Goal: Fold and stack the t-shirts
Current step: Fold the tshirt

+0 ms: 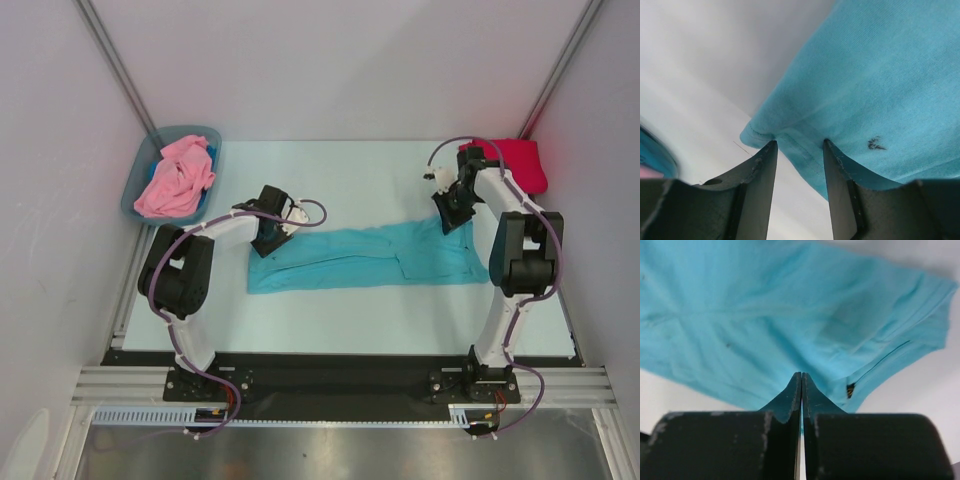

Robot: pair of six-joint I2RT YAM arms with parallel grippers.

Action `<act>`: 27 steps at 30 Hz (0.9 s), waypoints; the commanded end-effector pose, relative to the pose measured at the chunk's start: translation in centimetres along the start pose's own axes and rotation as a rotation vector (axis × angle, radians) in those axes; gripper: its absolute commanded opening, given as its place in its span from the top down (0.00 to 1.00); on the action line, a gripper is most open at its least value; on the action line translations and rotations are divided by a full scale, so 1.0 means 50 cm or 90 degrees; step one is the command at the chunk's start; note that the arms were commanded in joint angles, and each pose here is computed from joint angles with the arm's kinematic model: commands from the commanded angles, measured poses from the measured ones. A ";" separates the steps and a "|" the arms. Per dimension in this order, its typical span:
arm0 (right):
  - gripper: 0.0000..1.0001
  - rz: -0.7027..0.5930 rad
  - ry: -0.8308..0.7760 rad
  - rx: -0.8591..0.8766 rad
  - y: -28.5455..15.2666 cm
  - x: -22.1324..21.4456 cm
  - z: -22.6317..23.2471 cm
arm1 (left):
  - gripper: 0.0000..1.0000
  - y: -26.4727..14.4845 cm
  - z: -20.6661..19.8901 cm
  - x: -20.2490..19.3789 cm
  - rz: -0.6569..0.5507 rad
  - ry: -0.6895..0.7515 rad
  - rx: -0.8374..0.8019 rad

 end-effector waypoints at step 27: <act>1.00 -0.005 0.124 -0.116 0.145 -0.011 -0.155 | 0.53 0.015 -0.002 -0.031 0.072 0.038 0.015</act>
Point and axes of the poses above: each gripper's point midway between its finger pads, its own y axis out along the fingers, its own z axis along the line the jaws close on, x = y × z, the point moved 10 cm from there along -y, back along the fingers, and after that the axes turned 2 degrees about y, right-handed, at the moved point
